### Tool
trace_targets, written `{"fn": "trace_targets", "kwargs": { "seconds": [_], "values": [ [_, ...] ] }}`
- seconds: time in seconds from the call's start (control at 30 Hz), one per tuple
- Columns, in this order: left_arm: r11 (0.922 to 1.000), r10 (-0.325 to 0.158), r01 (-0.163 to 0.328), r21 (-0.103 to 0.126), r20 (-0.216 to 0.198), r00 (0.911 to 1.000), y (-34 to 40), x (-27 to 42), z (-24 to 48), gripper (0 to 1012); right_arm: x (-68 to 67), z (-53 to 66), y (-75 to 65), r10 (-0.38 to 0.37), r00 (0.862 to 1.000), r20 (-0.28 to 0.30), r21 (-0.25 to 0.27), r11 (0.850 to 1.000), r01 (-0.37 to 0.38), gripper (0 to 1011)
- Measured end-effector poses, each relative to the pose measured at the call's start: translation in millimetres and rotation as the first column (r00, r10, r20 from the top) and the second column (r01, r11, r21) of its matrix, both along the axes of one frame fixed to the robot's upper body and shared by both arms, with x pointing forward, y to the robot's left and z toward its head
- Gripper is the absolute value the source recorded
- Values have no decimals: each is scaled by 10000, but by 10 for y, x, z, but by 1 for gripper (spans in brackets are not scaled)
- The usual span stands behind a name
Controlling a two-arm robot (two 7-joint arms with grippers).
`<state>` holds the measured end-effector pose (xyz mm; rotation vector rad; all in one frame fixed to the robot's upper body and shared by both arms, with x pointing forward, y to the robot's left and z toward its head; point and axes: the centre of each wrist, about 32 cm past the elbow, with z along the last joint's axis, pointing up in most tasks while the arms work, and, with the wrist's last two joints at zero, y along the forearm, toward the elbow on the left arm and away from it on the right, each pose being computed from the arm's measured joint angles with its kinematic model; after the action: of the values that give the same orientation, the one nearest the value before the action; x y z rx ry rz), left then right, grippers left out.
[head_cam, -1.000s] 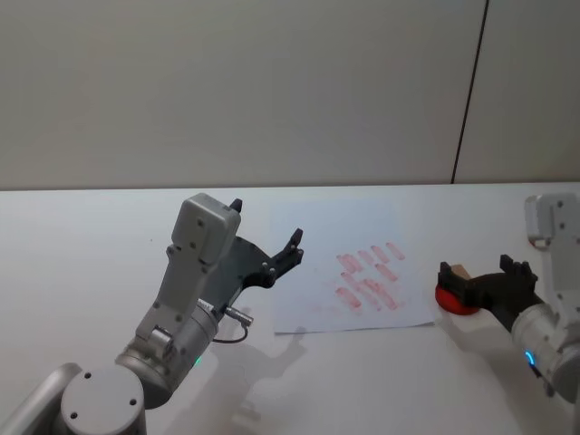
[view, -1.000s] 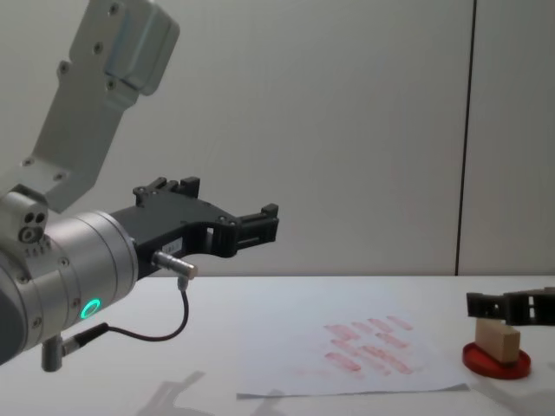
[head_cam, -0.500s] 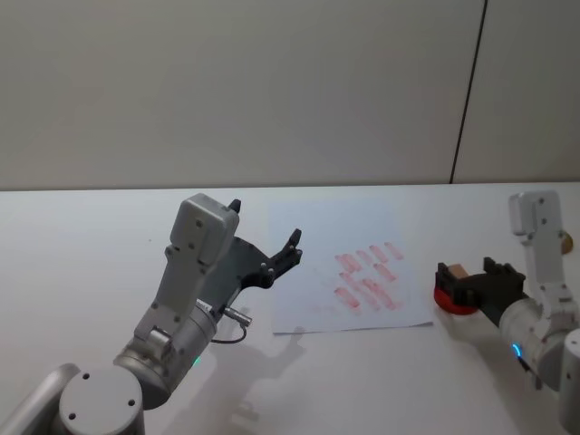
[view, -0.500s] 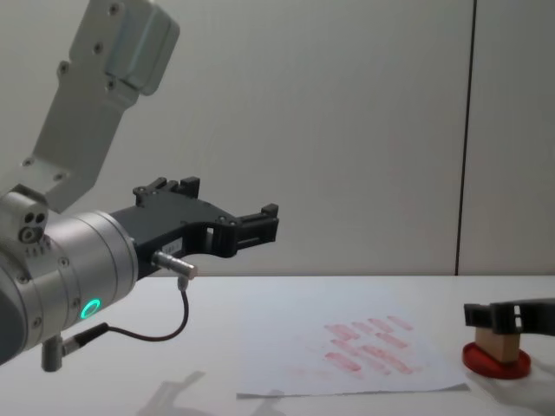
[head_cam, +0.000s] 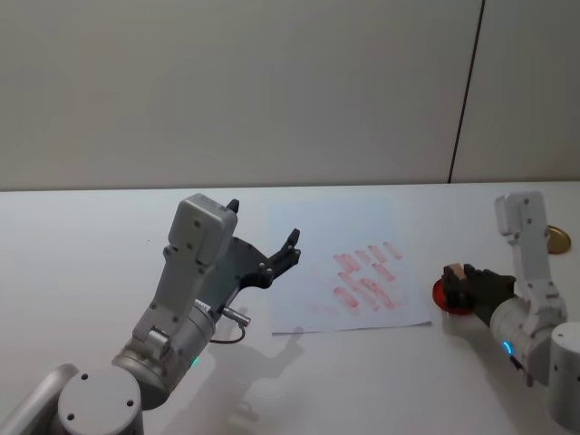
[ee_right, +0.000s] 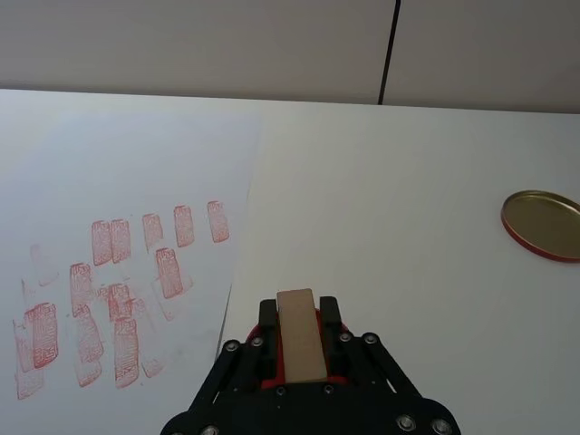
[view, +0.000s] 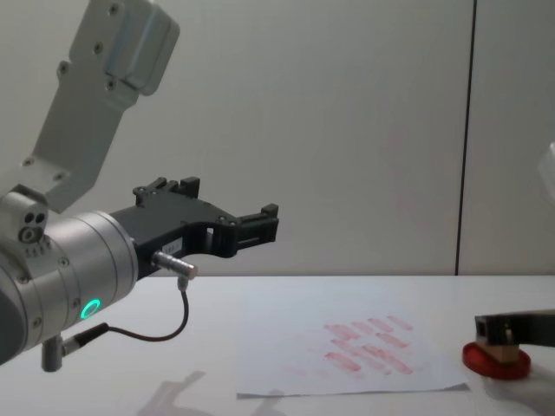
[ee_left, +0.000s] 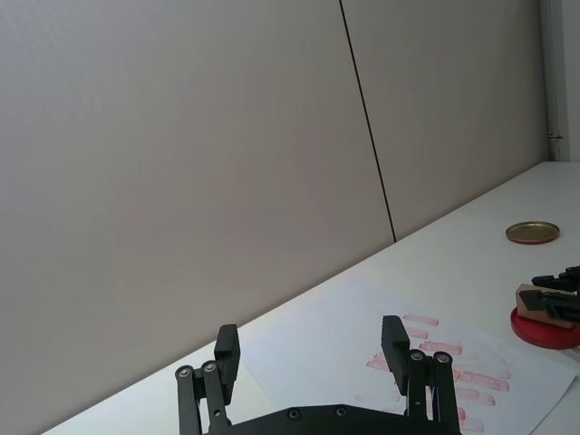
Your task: Use the one hand to pick up the stamp and affix it onto the A4 paper.
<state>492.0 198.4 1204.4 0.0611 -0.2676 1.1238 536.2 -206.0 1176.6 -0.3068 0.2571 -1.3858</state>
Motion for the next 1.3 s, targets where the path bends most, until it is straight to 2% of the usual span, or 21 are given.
{"fn": "trace_targets", "kwargs": {
  "seconds": [0.07, 0.17, 0.97, 1.13, 1.3],
  "values": [
    [10000, -1, 1, 0, -1, 10000, 0, 0, 0, 993, 12, -4, 5, 1, 10000, -35, -16, 10000, -2, 233],
    [10000, 0, 0, 0, 0, 10000, 0, 0, 0, 993, 23, -8, 10, -1, 10000, -75, -48, 10000, 0, 214],
    [10000, 0, 0, 1, 0, 10000, 0, 0, 0, 993, 92, -60, 35, -99, 9989, -452, -74, 9999, 96, 213],
    [10000, 0, 0, 0, 0, 10000, 0, 0, 0, 993, 81, -47, 42, -82, 9992, -400, -87, 9999, 79, 216],
    [10000, -1, 1, 0, -1, 10000, 0, 0, 0, 993, 45, 17, 79, 77, 9998, -160, -113, 9999, -79, 216]
  ]
}}
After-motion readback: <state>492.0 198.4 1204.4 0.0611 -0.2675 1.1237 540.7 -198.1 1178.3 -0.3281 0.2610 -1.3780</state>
